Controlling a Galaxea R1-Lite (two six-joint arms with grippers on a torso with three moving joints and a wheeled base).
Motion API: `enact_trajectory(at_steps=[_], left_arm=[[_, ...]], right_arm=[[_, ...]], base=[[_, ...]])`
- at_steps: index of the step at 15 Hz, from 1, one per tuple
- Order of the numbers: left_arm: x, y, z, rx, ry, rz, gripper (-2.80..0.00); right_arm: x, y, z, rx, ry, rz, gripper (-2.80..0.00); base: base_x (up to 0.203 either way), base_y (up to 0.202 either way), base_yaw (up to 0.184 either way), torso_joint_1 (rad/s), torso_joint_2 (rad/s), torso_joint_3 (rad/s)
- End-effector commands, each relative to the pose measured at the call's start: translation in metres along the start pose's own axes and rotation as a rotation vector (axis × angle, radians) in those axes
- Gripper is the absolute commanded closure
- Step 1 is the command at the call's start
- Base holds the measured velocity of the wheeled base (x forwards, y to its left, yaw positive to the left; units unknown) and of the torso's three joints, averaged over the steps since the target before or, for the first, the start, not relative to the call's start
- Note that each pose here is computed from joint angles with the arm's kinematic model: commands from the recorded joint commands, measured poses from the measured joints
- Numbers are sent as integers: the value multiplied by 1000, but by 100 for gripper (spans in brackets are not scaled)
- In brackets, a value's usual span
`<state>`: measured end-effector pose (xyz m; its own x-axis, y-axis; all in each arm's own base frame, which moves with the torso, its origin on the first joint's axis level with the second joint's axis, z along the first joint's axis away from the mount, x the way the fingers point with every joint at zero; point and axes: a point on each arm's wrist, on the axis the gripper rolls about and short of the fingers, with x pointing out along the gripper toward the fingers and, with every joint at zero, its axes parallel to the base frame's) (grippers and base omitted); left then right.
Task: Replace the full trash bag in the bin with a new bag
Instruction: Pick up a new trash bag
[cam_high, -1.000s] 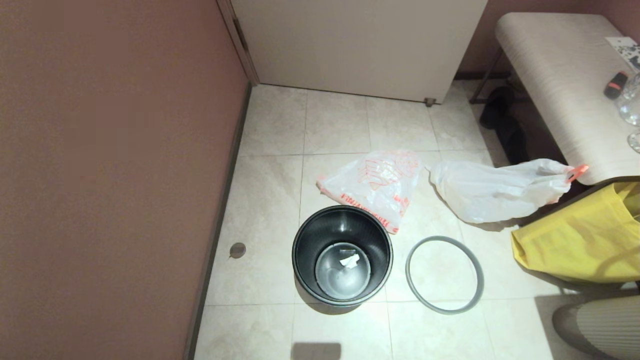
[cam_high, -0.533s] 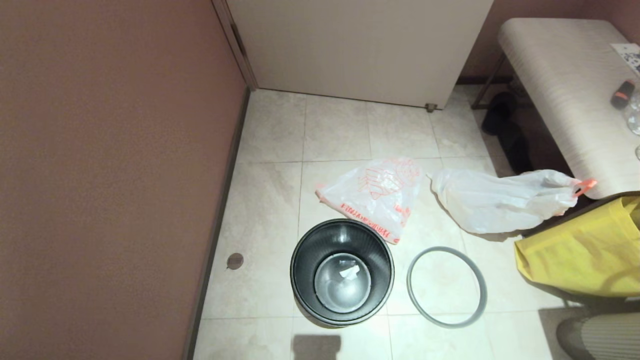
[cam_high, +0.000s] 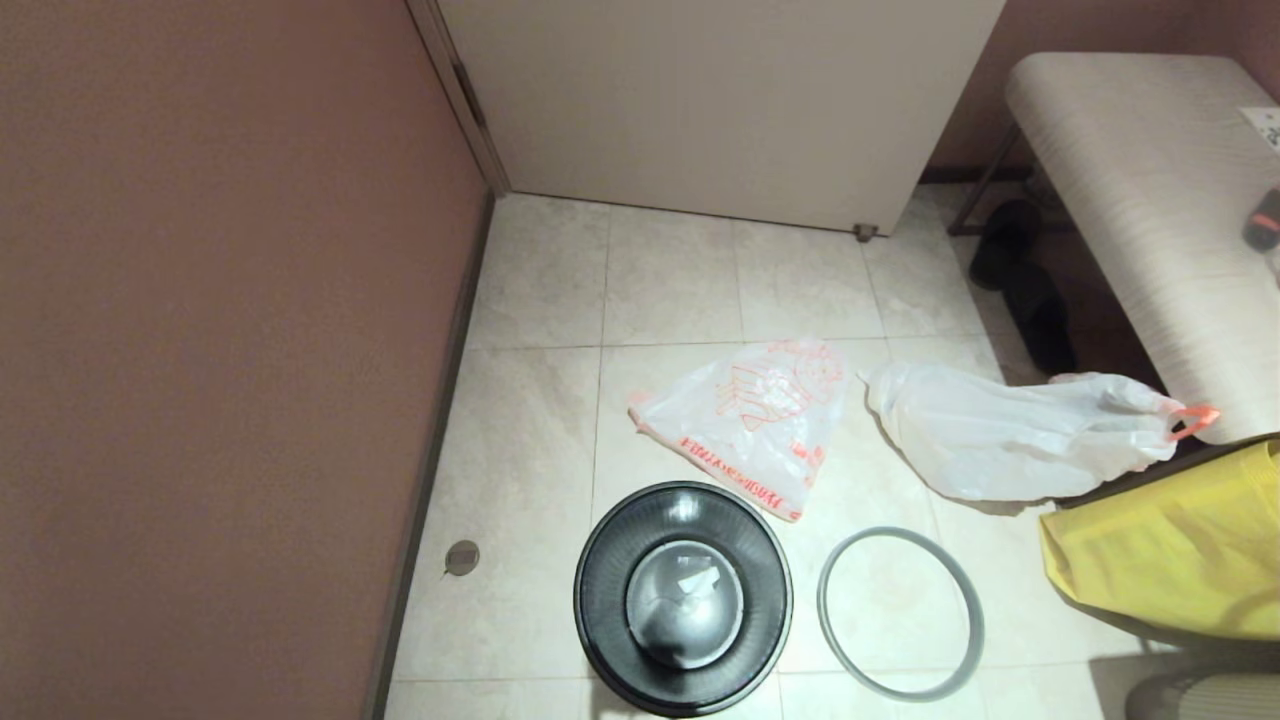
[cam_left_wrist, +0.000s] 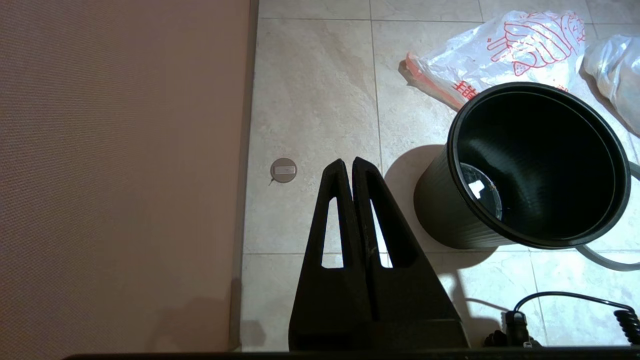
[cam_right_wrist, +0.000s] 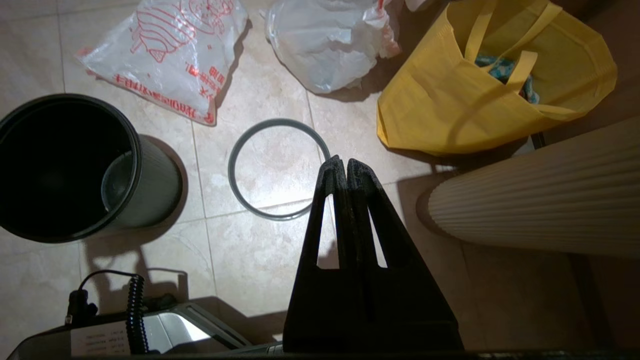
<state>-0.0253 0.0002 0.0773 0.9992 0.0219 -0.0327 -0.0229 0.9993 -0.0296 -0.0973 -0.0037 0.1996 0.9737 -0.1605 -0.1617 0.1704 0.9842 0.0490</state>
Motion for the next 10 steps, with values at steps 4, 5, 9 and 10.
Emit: enact_trajectory(at_steps=[4,5,9,10], left_arm=[[0,0,0,-2,1,1,0],[0,0,0,-1,1,1,0],[0,0,0,-1,1,1,0],[0,0,0,-1,1,1,0]], right_arm=[[57,13,47,-68,172,-7,0],[79,18,59,-78,191,6,0],[199,43,88,-112,341,71,0],[238,51,87,-122,397,87,0]], base=[[0,0,0,0,0,0],[0,0,0,0,0,0],[0,0,0,0,0,0],[0,0,0,0,0,0]])
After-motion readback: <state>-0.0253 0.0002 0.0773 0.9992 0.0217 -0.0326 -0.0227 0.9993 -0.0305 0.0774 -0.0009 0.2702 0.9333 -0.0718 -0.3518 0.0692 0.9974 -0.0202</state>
